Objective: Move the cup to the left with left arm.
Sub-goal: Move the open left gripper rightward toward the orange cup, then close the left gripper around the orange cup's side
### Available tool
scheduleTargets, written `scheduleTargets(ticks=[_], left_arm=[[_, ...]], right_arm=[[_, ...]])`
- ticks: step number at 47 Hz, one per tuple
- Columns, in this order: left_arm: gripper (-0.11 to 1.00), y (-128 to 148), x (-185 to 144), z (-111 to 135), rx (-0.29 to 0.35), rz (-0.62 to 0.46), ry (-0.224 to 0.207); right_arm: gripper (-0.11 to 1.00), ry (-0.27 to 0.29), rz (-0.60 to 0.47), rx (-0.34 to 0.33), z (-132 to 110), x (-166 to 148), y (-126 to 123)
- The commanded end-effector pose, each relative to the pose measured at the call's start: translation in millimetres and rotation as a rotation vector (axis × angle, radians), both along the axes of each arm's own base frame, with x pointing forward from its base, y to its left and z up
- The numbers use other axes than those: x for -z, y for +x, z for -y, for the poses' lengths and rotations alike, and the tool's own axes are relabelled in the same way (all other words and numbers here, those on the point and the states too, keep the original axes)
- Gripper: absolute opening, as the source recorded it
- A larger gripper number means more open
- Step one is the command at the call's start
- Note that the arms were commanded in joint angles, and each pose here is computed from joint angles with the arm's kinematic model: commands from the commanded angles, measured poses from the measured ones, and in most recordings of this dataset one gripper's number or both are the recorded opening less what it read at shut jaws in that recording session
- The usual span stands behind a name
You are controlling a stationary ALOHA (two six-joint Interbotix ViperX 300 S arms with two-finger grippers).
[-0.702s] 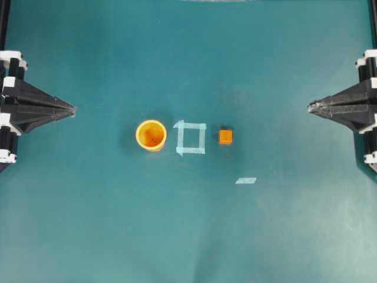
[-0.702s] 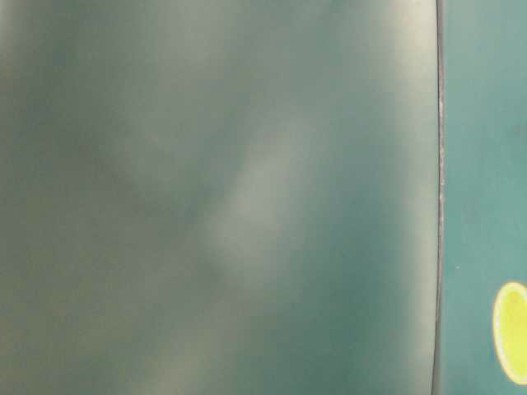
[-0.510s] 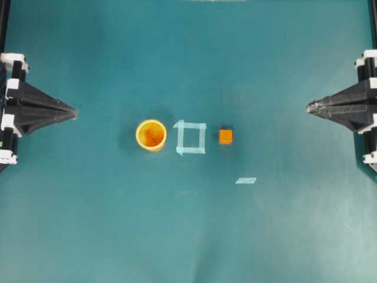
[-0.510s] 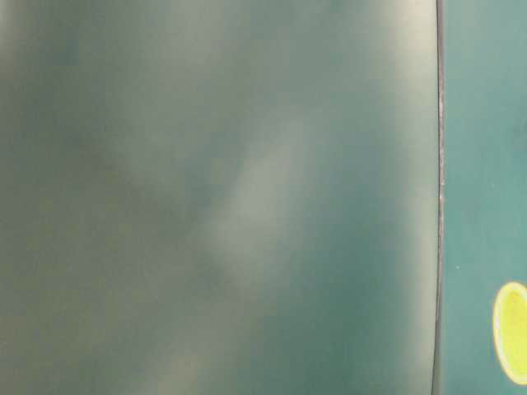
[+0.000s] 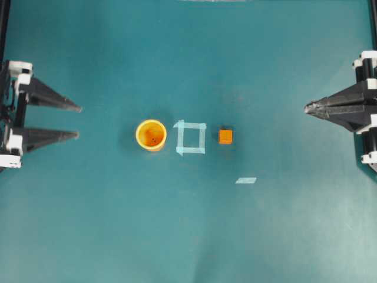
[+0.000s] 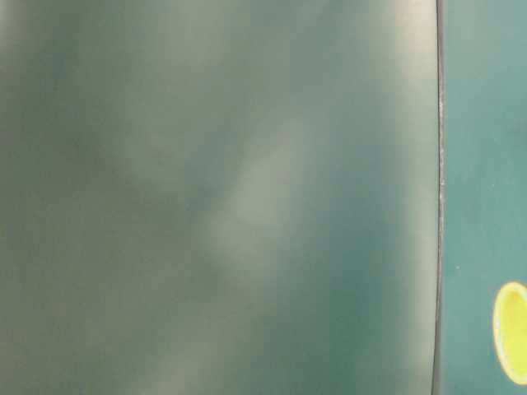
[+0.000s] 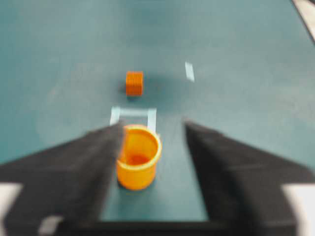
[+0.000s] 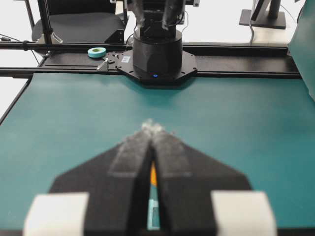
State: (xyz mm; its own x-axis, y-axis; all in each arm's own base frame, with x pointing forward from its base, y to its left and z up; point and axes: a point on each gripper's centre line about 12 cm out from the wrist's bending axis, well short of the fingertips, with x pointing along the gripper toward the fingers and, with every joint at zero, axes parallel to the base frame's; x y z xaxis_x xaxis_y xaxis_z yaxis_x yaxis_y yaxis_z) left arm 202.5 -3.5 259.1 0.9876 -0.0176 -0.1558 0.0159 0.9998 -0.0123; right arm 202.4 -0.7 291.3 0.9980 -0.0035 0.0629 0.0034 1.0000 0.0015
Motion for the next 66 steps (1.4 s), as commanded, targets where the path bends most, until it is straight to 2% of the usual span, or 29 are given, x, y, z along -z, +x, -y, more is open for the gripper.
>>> scheduleTargets(ticks=[1, 5, 12, 20, 47, 66], left_arm=[[0.67, 4.8, 3.2, 0.1, 0.0, -0.023, 0.0], [0.78, 9.1, 12.5, 0.2, 0.002, -0.061, 0.009], [0.77, 18.3, 32.5, -1.6, -0.001, -0.15, 0.035], [0.8, 30.7, 62.8, -5.0, -0.003, -0.26, 0.067], [0.84, 74.9, 126.4, -9.7, -0.014, -0.314, 0.061], [0.85, 111.1, 146.3, -19.4, -0.041, -0.344, 0.053]], right_arm=[[0.0, 0.003, 0.031, 0.0, 0.0, -11.2, 2.5], [0.0, 0.004, 0.034, 0.0, 0.1, -12.4, 2.6], [0.0, 0.007, 0.035, 0.0, 0.1, -13.5, 2.8], [0.0, 0.009, 0.035, 0.0, 0.1, -13.5, 2.8], [0.0, 0.007, 0.035, 0.0, 0.1, -14.6, 2.7], [0.0, 0.007, 0.031, 0.002, 0.4, -17.1, 2.5]])
